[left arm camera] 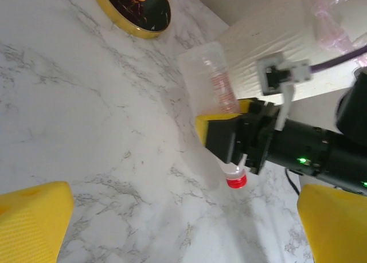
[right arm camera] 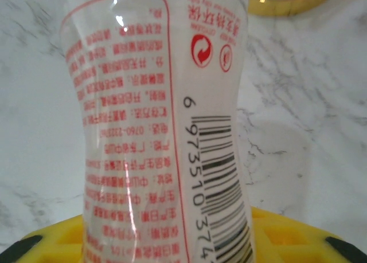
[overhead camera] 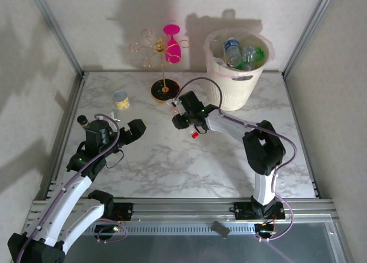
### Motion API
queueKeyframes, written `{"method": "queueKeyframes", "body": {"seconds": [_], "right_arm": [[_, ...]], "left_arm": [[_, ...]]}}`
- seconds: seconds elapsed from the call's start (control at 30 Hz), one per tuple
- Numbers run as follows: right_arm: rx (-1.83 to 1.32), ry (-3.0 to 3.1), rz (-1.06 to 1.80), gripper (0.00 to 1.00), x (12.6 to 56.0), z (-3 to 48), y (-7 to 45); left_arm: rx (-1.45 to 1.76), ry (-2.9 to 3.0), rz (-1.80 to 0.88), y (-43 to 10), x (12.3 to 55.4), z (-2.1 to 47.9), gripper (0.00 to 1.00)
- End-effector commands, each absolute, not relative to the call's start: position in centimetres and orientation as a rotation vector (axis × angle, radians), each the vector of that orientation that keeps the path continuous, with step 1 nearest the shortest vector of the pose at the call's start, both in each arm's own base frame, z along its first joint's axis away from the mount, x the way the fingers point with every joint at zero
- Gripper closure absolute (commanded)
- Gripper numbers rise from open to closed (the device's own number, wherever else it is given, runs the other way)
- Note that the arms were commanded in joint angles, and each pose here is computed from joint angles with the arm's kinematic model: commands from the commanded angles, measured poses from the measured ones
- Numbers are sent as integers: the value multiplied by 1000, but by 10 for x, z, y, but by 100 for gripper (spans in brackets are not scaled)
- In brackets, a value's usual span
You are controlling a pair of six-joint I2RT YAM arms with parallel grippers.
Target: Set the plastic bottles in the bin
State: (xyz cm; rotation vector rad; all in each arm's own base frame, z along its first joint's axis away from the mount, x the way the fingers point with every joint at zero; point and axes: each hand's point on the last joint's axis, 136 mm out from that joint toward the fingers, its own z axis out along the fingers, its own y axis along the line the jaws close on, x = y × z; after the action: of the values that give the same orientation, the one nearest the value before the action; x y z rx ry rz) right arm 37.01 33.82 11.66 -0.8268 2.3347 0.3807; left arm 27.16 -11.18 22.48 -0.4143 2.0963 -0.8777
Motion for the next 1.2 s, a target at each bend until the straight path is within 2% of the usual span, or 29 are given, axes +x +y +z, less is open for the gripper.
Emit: {"method": "queueKeyframes", "body": {"seconds": [0.0,0.13,0.4,0.77,0.9,1.03,1.17], "right_arm": [[-778,2293,406,57,364,147,331],[-760,2265,418,57,354,170,322],[-700,2178,470,57,334,228,304],[-584,2004,441,55,333,329,279],[-500,1936,364,53,352,369,262],[-320,1875,243,52,399,412,216],[-180,1814,187,51,439,450,176]], "left_arm": [[-387,2063,-921,-115,267,246,0],[-356,2030,-977,-126,263,265,0],[-234,2011,-912,-148,260,303,0],[-171,1881,-920,-159,280,381,0],[-167,1876,-937,-167,292,386,0],[-149,1905,-1084,-194,303,373,0],[-163,1973,-1116,-206,313,345,0]]}}
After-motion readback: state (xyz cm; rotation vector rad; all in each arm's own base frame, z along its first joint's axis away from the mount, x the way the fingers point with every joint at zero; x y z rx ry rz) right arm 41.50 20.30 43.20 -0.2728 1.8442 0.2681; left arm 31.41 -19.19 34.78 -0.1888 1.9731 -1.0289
